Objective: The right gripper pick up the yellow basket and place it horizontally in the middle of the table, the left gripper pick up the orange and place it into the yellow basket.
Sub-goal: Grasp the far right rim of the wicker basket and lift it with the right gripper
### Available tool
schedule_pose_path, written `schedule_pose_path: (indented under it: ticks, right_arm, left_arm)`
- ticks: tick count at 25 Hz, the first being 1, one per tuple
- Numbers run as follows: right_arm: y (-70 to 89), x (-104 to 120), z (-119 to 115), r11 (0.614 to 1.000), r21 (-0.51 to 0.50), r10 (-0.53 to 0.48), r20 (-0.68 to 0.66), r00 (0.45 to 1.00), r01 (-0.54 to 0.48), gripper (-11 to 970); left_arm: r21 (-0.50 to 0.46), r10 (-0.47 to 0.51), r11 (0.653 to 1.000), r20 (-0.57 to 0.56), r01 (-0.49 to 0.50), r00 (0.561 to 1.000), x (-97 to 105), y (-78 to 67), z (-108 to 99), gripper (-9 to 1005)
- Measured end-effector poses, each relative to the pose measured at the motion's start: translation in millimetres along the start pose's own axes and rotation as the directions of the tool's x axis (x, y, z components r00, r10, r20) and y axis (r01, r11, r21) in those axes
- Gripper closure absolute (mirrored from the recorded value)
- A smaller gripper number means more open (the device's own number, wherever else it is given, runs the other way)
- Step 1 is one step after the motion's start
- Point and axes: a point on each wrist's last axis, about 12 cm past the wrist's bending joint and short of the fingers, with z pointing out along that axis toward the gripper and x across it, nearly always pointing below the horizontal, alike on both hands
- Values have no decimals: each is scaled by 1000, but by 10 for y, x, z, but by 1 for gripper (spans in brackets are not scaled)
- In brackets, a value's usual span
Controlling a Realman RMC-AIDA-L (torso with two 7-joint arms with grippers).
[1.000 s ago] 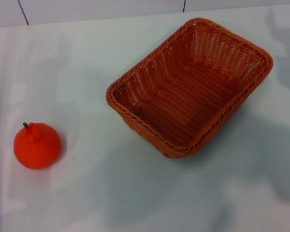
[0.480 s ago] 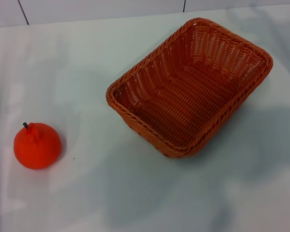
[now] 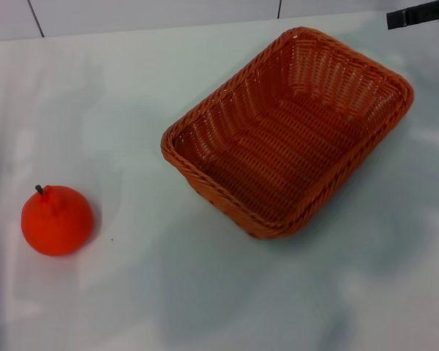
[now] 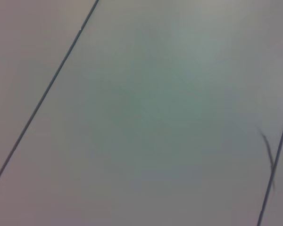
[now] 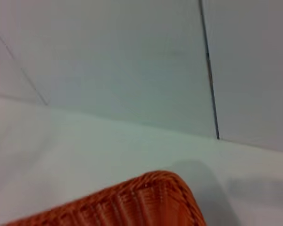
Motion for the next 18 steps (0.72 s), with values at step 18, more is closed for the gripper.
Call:
schedule_pose_path:
  ticks: [18]
  right_arm:
    - [-300, 247, 612, 981, -123, -121, 215, 969, 149, 91]
  left_arm:
    - [-8, -16, 1000, -22, 15, 1000, 37, -12, -43, 347]
